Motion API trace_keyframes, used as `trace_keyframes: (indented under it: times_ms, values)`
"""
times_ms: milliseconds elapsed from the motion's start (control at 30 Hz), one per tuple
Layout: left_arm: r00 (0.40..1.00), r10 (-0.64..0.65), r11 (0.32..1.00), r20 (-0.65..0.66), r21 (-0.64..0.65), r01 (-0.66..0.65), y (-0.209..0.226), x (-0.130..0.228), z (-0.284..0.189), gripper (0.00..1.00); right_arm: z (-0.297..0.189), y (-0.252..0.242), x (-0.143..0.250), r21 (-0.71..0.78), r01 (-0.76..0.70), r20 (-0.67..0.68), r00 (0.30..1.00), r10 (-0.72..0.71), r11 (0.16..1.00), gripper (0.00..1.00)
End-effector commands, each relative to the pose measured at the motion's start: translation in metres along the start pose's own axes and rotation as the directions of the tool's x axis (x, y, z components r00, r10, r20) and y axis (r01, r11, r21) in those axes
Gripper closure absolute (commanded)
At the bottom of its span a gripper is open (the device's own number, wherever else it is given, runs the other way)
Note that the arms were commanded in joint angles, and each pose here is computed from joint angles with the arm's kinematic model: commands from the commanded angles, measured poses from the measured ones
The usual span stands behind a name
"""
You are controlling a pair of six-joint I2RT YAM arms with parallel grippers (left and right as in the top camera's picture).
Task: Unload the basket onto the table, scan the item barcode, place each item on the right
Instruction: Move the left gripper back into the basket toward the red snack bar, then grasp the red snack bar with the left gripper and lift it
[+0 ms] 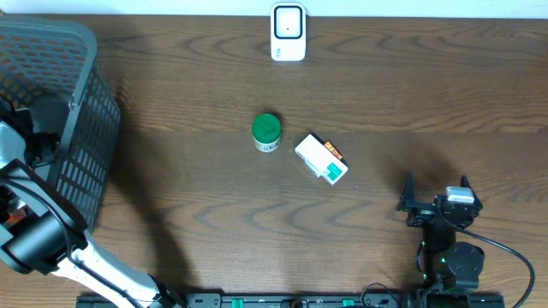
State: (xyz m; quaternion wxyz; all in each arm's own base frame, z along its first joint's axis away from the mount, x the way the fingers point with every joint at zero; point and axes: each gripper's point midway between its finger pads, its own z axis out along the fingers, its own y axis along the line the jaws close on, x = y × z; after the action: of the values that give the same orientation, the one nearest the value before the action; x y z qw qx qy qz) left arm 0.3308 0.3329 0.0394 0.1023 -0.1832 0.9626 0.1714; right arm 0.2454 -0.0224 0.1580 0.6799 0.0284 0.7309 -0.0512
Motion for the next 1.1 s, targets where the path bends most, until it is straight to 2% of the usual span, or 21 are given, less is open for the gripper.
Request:
trace_keyframes:
  times_ms: [0, 67, 133, 267, 500, 567, 733, 967, 1067]
  values:
    - [0.995, 0.039, 0.999, -0.089, 0.033, -0.036, -0.014, 0.021, 0.035, 0.15, 0.0, 0.003, 0.0, -0.014, 0.008, 0.001, 1.0, -0.008, 1.0, 0.01]
    - [0.993, 0.043, 0.998, -0.106, 0.041, -0.039, -0.017, 0.025, 0.041, 0.3, 0.0, 0.003, 0.0, -0.014, 0.008, 0.001, 1.0, -0.008, 1.0, 0.01]
    - [0.992, 0.046, 0.998, -0.121, 0.048, -0.041, -0.02, 0.029, 0.047, 0.4, 0.0, 0.003, 0.0, -0.014, 0.008, 0.002, 1.0, -0.008, 1.0, 0.01]
    - [0.992, 0.046, 0.997, -0.117, 0.075, -0.037, -0.025, 0.029, 0.05, 0.43, 0.0, 0.003, 0.0, -0.014, 0.008, 0.001, 1.0, -0.008, 1.0, 0.01]
    - [0.996, 0.026, 0.99, -0.091, 0.137, -0.014, -0.036, 0.024, 0.049, 0.55, 0.0, 0.003, 0.0, -0.014, 0.008, 0.001, 1.0, -0.008, 1.0, 0.01]
    - [0.996, 0.006, 0.989, -0.088, 0.147, 0.007, -0.039, 0.023, 0.049, 0.56, 0.0, 0.003, 0.0, -0.014, 0.008, 0.001, 1.0, -0.008, 1.0, 0.01]
    - [0.996, -0.011, 0.989, -0.09, 0.146, 0.024, -0.041, 0.022, 0.048, 0.8, 0.0, 0.003, 0.0, -0.014, 0.008, 0.001, 1.0, -0.008, 1.0, 0.01]
    - [0.995, -0.039, 0.988, -0.088, 0.145, 0.051, -0.049, 0.018, 0.045, 0.92, 0.0, 0.003, 0.0, -0.014, 0.008, 0.001, 1.0, -0.008, 1.0, 0.01]
    - [0.997, -0.043, 0.988, -0.069, 0.144, 0.053, -0.054, 0.011, 0.039, 0.92, 0.0, 0.003, 0.0, -0.014, 0.008, 0.001, 1.0, -0.008, 1.0, 0.01]
